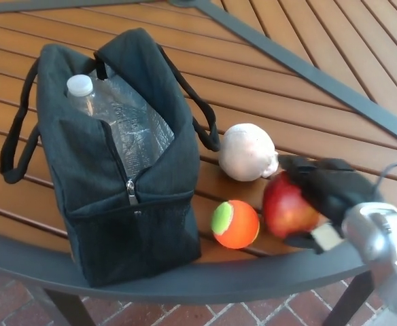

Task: Pick up a rubric cube, an apple, a tennis ball, a soft toy, a bottle from the table and put it into the lunch box one by one

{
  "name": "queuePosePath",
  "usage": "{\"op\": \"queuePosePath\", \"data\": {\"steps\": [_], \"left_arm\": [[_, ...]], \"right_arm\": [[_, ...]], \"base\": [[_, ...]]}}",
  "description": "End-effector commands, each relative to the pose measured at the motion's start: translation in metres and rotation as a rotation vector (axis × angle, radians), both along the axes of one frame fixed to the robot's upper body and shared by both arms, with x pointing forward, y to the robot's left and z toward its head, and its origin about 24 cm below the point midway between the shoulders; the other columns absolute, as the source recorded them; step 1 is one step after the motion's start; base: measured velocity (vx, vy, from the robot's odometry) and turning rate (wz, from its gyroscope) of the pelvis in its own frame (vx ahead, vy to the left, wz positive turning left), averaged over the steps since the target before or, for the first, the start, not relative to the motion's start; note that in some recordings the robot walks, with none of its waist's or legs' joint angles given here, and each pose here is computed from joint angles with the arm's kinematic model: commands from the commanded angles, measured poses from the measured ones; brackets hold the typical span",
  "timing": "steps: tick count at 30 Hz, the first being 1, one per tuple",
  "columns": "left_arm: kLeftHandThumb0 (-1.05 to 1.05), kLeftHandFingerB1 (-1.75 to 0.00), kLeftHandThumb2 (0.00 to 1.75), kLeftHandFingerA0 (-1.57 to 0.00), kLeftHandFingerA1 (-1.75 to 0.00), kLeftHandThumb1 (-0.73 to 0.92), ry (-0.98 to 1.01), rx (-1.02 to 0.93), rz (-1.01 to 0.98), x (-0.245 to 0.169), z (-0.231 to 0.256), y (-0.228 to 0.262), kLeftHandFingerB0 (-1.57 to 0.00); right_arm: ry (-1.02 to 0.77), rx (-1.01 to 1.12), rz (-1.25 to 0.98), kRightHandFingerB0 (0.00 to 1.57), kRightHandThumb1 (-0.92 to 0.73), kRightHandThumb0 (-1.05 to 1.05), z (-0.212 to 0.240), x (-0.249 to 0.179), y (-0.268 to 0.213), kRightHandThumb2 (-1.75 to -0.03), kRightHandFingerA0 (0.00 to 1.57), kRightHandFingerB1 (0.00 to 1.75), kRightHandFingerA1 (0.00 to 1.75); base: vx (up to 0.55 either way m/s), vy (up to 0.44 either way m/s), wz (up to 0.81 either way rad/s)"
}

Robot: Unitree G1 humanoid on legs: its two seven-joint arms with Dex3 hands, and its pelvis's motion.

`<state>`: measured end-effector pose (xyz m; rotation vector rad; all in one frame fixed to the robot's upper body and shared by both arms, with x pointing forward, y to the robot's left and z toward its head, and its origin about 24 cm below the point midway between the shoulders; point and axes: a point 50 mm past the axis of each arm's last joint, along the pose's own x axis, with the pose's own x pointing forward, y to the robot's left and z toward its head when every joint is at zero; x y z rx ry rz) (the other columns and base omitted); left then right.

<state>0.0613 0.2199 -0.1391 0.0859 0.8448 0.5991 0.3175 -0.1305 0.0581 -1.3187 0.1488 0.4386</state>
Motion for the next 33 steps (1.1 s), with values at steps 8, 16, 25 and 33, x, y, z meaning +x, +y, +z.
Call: {"op": "queuePosePath", "data": {"steps": [8, 16, 25, 33], "left_arm": [[0.11, -1.04, 1.10, -1.06, -1.20, 0.55, -0.072, 0.026, -0.009, 0.001, 0.007, 0.002, -0.95], [0.08, -0.98, 1.06, -1.03, -1.16, 0.56, -0.056, 0.045, -0.022, 0.001, 0.008, 0.000, -0.91], [0.08, -1.05, 1.11, -1.07, -1.22, 0.50, -0.061, 0.051, -0.009, 0.002, 0.006, 0.003, -0.97], [0.08, -1.03, 1.04, -1.07, -1.19, 0.52, -0.053, 0.062, -0.021, 0.004, 0.004, 0.003, -0.97]], "right_arm": [[0.175, -0.031, 0.011, 0.03, -0.47, -0.62, -0.039, -0.012, 0.016, -0.83, 0.29, 0.36, 0.66], [0.173, 0.033, 0.004, 0.04, -0.51, -0.62, -0.047, -0.014, 0.013, -0.80, 0.83, 0.41, 1.25], [0.176, -0.107, 0.013, 0.81, -0.59, -0.24, -0.043, -0.008, 0.000, -0.62, 0.75, 0.87, 1.08], [0.211, -0.113, 0.046, 0.95, -0.44, -0.27, -0.048, -0.014, 0.001, -0.53, 0.79, 0.74, 0.80]], "base": [[0.00, 0.000, 0.00], [0.00, 0.000, 0.00], [0.00, 0.000, 0.00], [0.00, 0.000, 0.00]]}}
